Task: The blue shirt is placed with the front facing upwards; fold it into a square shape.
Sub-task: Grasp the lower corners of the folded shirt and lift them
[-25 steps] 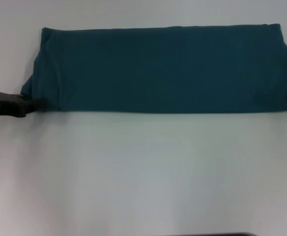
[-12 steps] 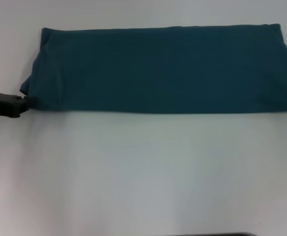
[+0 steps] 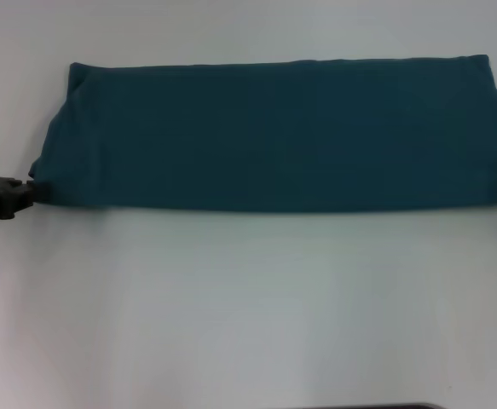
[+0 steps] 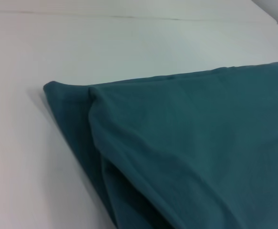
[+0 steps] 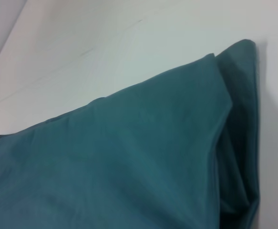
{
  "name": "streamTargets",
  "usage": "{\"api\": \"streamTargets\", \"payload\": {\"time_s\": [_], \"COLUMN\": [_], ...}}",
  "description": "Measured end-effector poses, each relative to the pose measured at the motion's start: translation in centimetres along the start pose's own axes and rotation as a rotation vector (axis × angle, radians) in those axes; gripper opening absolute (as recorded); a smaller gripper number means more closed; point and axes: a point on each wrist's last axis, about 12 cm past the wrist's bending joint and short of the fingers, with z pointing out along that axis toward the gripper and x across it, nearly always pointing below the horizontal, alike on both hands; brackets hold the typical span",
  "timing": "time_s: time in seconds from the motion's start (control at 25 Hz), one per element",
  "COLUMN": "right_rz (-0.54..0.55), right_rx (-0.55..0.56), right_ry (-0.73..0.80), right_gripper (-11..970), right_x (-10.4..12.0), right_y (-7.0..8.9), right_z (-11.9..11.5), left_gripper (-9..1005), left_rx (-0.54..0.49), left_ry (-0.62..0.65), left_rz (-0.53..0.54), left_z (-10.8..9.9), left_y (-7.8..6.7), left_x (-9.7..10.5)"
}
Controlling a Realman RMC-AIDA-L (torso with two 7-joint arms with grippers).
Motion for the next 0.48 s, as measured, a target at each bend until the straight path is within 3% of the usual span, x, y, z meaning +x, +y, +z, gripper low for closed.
{"api": "streamTargets", "payload": {"time_s": [0.48], "right_rz": [0.019], "right_rx": [-0.038], "right_ry": [0.033], "right_gripper": [11], "right_x": [2.8], "right_y": [-0.5], "right_z": [-1.9], "left_gripper": [28], "left_rx": [0.094], "left_ry": [0.058], "left_rz": [0.027], "left_z": [-2.1], "left_y": [-1.1], "left_x": [1.5]}}
